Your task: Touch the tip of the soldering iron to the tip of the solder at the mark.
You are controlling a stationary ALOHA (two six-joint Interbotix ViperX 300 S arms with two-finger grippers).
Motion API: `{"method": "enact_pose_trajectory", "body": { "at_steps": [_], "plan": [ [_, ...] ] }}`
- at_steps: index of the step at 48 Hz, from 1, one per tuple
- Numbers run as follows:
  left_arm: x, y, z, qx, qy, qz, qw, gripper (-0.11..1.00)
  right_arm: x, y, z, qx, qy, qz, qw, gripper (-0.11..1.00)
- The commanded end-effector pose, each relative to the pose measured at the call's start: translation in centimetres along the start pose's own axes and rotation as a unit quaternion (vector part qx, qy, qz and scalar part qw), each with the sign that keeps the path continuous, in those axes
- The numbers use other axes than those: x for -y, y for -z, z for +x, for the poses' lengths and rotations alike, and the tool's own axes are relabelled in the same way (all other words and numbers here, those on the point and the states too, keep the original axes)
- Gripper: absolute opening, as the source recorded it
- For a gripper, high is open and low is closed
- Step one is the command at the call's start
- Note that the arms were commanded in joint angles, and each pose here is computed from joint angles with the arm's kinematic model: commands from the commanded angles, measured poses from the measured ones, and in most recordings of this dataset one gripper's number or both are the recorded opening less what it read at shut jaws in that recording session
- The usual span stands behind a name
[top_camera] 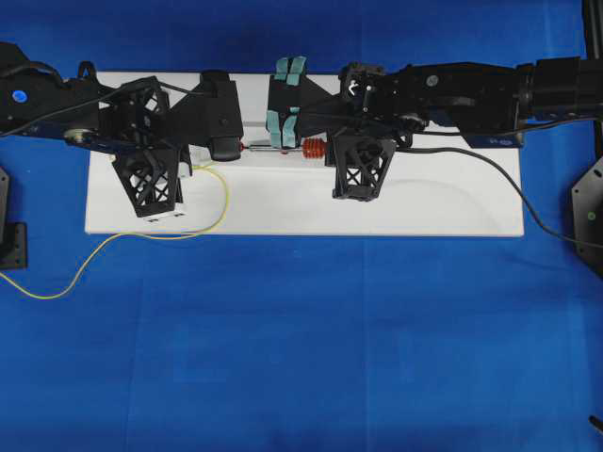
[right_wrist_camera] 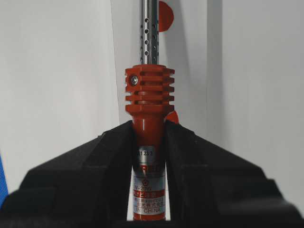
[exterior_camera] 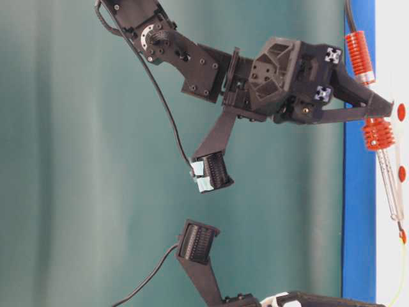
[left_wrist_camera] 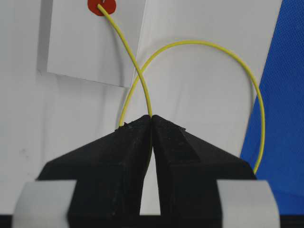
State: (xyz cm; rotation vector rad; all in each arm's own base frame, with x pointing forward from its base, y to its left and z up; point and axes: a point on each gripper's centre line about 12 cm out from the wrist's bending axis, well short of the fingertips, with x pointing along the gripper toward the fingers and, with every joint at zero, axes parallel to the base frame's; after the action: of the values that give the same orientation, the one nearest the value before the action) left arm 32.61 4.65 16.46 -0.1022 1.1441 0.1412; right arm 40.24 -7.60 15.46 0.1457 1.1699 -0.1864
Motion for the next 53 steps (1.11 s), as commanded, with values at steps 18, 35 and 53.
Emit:
{"method": "enact_pose_trajectory", "body": {
  "at_steps": [18,35,53],
  "plan": [
    [0.0,0.0,-6.0,0.079,0.002,0.003,0.9969,0.03,-0.1,-1.1,-1.1,0.024,-0.001,-0.001,0.9997,0.06],
    [-0.1,2.8,-9.4,0.111,0.004,-0.015,0.9937,0.03,-0.1,-1.2,-1.1,0.025,-0.001,-0.001,0.9997,0.06],
    [-0.1,2.8,-9.4,0.111,0.005,-0.021,0.9936,0.03,0.2,-0.6,-5.9,0.069,0.004,-0.003,0.9976,0.06]
  ]
}}
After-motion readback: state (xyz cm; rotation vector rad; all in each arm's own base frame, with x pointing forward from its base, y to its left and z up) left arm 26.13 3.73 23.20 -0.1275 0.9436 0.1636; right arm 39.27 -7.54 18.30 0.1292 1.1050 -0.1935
